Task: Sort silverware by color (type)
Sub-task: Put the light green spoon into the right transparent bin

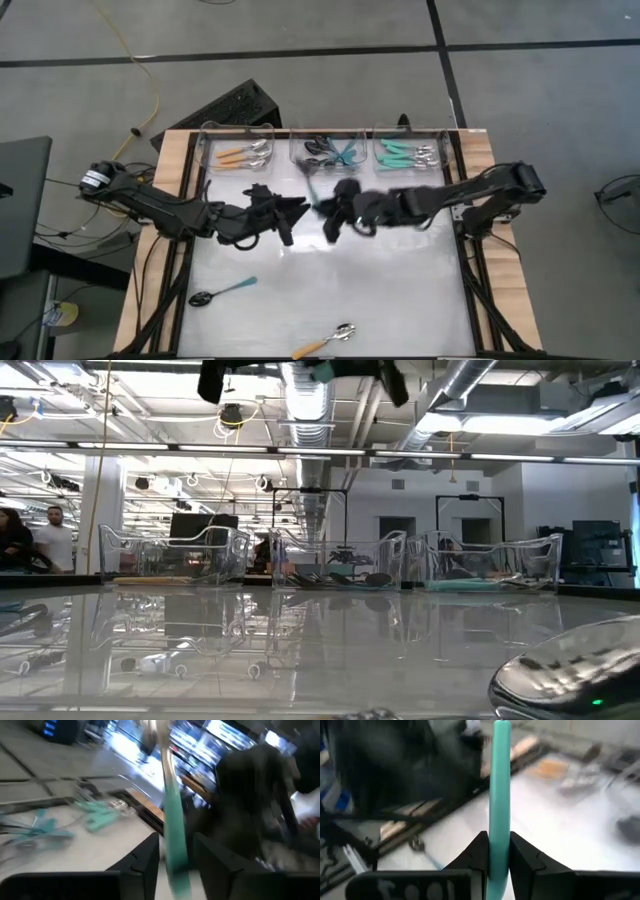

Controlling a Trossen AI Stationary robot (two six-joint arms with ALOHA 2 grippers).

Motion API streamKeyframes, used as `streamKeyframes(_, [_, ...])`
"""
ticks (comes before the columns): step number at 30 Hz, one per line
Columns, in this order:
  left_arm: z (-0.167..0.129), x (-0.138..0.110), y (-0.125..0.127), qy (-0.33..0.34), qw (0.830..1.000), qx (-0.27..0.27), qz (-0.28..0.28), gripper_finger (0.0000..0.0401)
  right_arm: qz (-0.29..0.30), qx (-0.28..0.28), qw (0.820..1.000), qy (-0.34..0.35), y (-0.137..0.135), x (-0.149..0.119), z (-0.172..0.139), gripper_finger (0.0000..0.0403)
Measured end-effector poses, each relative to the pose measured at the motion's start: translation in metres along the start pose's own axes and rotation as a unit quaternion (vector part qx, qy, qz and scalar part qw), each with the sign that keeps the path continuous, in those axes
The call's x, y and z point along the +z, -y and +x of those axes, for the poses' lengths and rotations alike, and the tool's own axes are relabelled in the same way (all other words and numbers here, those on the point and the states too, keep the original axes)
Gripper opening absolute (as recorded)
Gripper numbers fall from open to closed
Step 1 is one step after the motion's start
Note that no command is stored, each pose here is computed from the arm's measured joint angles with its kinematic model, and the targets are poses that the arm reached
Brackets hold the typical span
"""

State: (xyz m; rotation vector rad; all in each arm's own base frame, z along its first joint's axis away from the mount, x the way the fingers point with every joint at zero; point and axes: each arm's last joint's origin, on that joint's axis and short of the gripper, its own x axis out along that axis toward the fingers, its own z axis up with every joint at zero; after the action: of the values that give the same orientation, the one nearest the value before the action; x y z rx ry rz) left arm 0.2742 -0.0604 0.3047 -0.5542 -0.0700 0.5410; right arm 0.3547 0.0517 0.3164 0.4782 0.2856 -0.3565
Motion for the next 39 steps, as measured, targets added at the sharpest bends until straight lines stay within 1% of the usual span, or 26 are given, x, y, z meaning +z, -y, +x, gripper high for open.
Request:
streamKeyframes(2, [-0.005, 0.006, -0.002, -0.006, 1.0, -0.004, 0.015, 0.0132, -0.009, -0.017, 1.0, 0.007, 0.007, 0.014, -0.015, 0.0072])
streamKeyframes(5, [-0.017, 0.017, -0.008, -0.021, 0.999, -0.001, 0.033, 0.0173, -0.036, -0.068, 0.997, 0.002, 0.024, 0.029, -0.04, 0.0072])
streamKeyframes(7, [-0.028, 0.024, -0.013, -0.036, 0.999, 0.002, 0.031, 0.0194, -0.048, -0.099, 0.994, -0.013, 0.04, 0.035, -0.06, 0.0072])
streamKeyframes(8, [-0.034, 0.029, -0.016, -0.045, 0.999, 0.002, 0.024, 0.0202, -0.044, -0.107, 0.993, -0.01, 0.05, 0.038, -0.069, 0.0072])
streamKeyframes(10, [-0.047, 0.035, -0.023, -0.06, 0.998, 0.008, 0.019, 0.0214, -0.02, -0.12, 0.993, 0.007, 0.072, 0.04, -0.089, 0.0072])
streamKeyframes(11, [-0.052, 0.038, -0.025, -0.065, 0.998, 0.01, 0.014, 0.0218, -0.003, -0.132, 0.991, 0.015, 0.085, 0.037, -0.098, 0.0072])
streamKeyframes(13, [-0.062, 0.041, -0.03, -0.077, 0.997, 0.013, 0.013, 0.0221, 0.063, -0.15, 0.985, 0.053, 0.112, 0.029, -0.11, 0.0072])
streamKeyframes(15, [-0.069, 0.042, -0.031, -0.083, 0.996, 0.014, 0.015, 0.0221, 0.143, -0.162, 0.971, 0.103, 0.138, 0.015, -0.118, 0.0072])
streamKeyframes(16, [-0.071, 0.042, -0.032, -0.082, 0.996, 0.017, 0.016, 0.0221, 0.184, -0.161, 0.96, 0.135, 0.15, 0.008, -0.119, 0.0072])
streamKeyframes(18, [-0.073, 0.041, -0.032, -0.072, 0.997, 0.029, 0.02, 0.0221, 0.264, -0.147, 0.933, 0.196, 0.17, -0.005, -0.118, 0.0072])
streamKeyframes(21, [-0.072, 0.038, -0.031, -0.059, 0.997, 0.047, 0.026, 0.0221, 0.345, -0.137, 0.89, 0.264, 0.197, -0.027, -0.106, 0.0072])
streamKeyframes(23, [-0.069, 0.036, -0.031, -0.051, 0.997, 0.059, 0.023, 0.0221, 0.403, -0.144, 0.848, 0.312, 0.212, -0.04, -0.1, 0.0072])
streamKeyframes(26, [-0.063, 0.033, -0.032, -0.046, 0.996, 0.072, 0.02, 0.0222, 0.478, -0.163, 0.771, 0.387, 0.231, -0.056, -0.091, 0.0072])
streamKeyframes(27, [-0.062, 0.032, -0.032, -0.048, 0.996, 0.075, 0.022, 0.0222, 0.5, -0.159, 0.749, 0.405, 0.235, -0.058, -0.088, 0.0072])
streamKeyframes(28, [-0.06, 0.031, -0.032, -0.049, 0.996, 0.076, 0.022, 0.0222, 0.518, -0.152, 0.732, 0.416, 0.238, -0.058, -0.085, 0.0072])
streamKeyframes(29, [-0.058, 0.03, -0.032, -0.048, 0.996, 0.076, 0.019, 0.0222, 0.531, -0.148, 0.72, 0.423, 0.241, -0.059, -0.081, 0.0072])
streamKeyframes(33, [-0.055, 0.03, -0.033, -0.053, 0.996, 0.076, 0.001, 0.0222, 0.568, -0.146, 0.683, 0.435, 0.252, -0.06, -0.066, 0.0072])
streamKeyframes(35, [-0.054, 0.031, -0.034, -0.053, 0.996, 0.076, -0.006, 0.0222, 0.592, -0.148, 0.662, 0.435, 0.256, -0.063, -0.059, 0.0072])
streamKeyframes(39, [-0.054, 0.031, -0.033, -0.058, 0.996, 0.073, -0.011, 0.0222, 0.627, -0.151, 0.633, 0.429, 0.262, -0.071, -0.044, 0.0074])
